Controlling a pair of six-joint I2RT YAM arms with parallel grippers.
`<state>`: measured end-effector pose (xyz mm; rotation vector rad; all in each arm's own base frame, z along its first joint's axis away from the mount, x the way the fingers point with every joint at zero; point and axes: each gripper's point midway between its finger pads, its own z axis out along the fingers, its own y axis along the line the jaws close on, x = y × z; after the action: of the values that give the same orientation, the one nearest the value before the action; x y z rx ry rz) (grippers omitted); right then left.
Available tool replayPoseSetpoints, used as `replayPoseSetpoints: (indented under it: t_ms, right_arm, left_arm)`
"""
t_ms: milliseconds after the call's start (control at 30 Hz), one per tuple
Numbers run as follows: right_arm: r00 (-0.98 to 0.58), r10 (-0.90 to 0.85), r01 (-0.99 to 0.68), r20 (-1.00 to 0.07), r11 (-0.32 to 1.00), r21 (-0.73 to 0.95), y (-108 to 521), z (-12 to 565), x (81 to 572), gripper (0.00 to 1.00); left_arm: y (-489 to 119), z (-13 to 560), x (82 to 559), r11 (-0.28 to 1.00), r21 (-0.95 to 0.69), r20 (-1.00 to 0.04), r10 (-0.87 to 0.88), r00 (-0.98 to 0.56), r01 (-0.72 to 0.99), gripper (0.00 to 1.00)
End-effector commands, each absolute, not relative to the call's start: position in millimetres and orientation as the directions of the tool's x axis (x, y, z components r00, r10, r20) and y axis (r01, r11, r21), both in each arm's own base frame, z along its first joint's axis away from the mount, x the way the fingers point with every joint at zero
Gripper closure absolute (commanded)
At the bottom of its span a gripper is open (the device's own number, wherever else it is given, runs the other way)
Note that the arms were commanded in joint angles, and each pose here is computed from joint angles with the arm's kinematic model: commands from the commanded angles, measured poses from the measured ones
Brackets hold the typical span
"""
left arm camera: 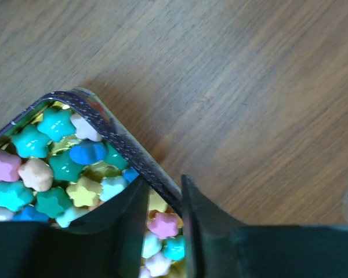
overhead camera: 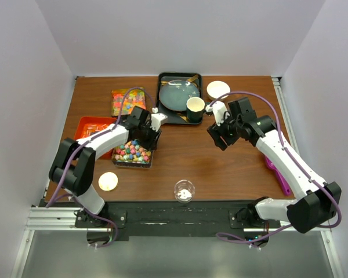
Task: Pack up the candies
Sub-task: Move the packing bottle to the center of the board, then move the storage box to the center of the board.
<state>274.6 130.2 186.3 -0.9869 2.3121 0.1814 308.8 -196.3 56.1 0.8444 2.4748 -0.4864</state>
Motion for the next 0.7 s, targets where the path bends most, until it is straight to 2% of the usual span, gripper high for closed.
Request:
replayPoseSetpoints:
  t_ms: [0, 167, 267, 467, 500, 667]
  right_arm:
    - [-0.513, -0.586, -0.691, -0.627, 0.715, -0.103, 137, 196, 281, 0.34]
    - [-0.509, -0.592, -0.687, -0.625, 0.717, -0.119, 136, 196, 288, 0.34]
    - [-0.504, -0.599, -0.683, -0.622, 0.717, -0.136, 133, 198, 290, 0.34]
    - [-0.532, -0.587, -0.633, -0.611, 0.754, -0.173, 116, 197, 293, 0.34]
    - [-0.537, -0.582, -0.619, -0.611, 0.764, -0.183, 112, 198, 294, 0.34]
    - [-0.587, -0.526, -0.507, -0.615, 0.831, -0.226, 78, 202, 303, 0.34]
  left_arm:
    - [-229, 65, 316, 0.709, -0.146, -0.577, 0.505, -0.642, 0.690, 0.72]
    - [-263, 57, 282, 0.615, -0.143, -0.555, 0.599, -0.577, 0.776, 0.86]
    - [-281, 53, 263, 0.552, -0.135, -0.548, 0.650, -0.527, 0.823, 0.91]
    - [-322, 52, 248, 0.427, -0.098, -0.552, 0.728, -0.406, 0.899, 0.98]
    - [-325, 44, 246, 0.406, -0.092, -0.527, 0.755, -0.390, 0.909, 0.99]
    - [-379, 52, 245, 0.287, -0.022, -0.560, 0.790, -0.250, 0.958, 1.00]
